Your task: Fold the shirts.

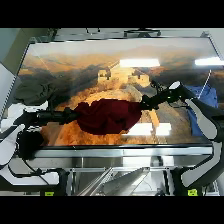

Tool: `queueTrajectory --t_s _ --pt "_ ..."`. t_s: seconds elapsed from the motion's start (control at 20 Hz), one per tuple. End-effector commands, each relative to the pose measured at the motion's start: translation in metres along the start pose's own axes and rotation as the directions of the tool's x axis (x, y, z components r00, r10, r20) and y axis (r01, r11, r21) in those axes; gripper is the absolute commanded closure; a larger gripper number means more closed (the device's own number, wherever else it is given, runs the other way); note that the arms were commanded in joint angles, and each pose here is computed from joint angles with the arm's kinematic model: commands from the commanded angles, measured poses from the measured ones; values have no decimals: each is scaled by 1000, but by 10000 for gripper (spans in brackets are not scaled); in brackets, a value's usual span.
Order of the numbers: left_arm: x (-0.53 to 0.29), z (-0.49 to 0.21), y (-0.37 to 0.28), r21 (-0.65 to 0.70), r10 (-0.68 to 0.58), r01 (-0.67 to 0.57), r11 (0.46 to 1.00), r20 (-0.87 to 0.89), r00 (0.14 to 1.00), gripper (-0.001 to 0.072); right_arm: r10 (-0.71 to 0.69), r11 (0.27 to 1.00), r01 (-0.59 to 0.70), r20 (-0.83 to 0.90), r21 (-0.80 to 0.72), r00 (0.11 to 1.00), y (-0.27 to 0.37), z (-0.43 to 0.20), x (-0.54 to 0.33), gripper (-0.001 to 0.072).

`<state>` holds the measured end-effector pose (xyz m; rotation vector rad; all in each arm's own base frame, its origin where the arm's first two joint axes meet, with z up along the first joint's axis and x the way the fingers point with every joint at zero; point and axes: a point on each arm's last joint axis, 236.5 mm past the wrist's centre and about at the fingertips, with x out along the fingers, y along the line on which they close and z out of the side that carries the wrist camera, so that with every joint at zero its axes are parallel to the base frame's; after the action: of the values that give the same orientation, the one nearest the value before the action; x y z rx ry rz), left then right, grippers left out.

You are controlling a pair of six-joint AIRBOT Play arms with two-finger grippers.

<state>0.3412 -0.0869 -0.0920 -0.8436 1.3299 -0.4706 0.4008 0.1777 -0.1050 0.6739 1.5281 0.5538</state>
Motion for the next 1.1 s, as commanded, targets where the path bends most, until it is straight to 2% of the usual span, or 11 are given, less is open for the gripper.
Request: queueTrajectory --t_s 0.0,0.1,0.25,0.4,0.5,0.6,0.7,0.95,1.05 --pt "7 7 -7 27 -18 19 999 -17 1000 705 36 999 -36 1 -8 999 5 1 4 565" --pt "-3 18 -26 76 -50 52 996 -25 998 707 81 996 -81 18 -42 997 16 6 2 692" --pt "-34 43 -70 178 -81 77 981 18 997 708 156 982 -151 41 -114 987 48 14 -20 692" --pt "-94 71 -147 368 -123 72 927 118 985 708 209 948 -164 146 -271 967 110 34 -103 692" --pt "-152 75 -220 535 -167 33 844 204 965 707 265 891 -126 275 -435 924 173 39 -183 692" --pt "-210 64 -289 669 -218 -48 742 308 926 691 374 775 -58 384 -629 844 256 9 -269 692" --pt "-259 37 -346 754 -276 -137 643 395 876 688 432 654 74 452 -753 781 314 -40 -326 692" --pt "-335 -64 -432 842 -404 -328 428 503 765 687 541 423 330 528 -844 655 387 -176 -396 692" --pt "-356 -87 -444 815 -413 -433 385 572 709 685 539 413 476 630 -776 560 392 -197 -422 692"
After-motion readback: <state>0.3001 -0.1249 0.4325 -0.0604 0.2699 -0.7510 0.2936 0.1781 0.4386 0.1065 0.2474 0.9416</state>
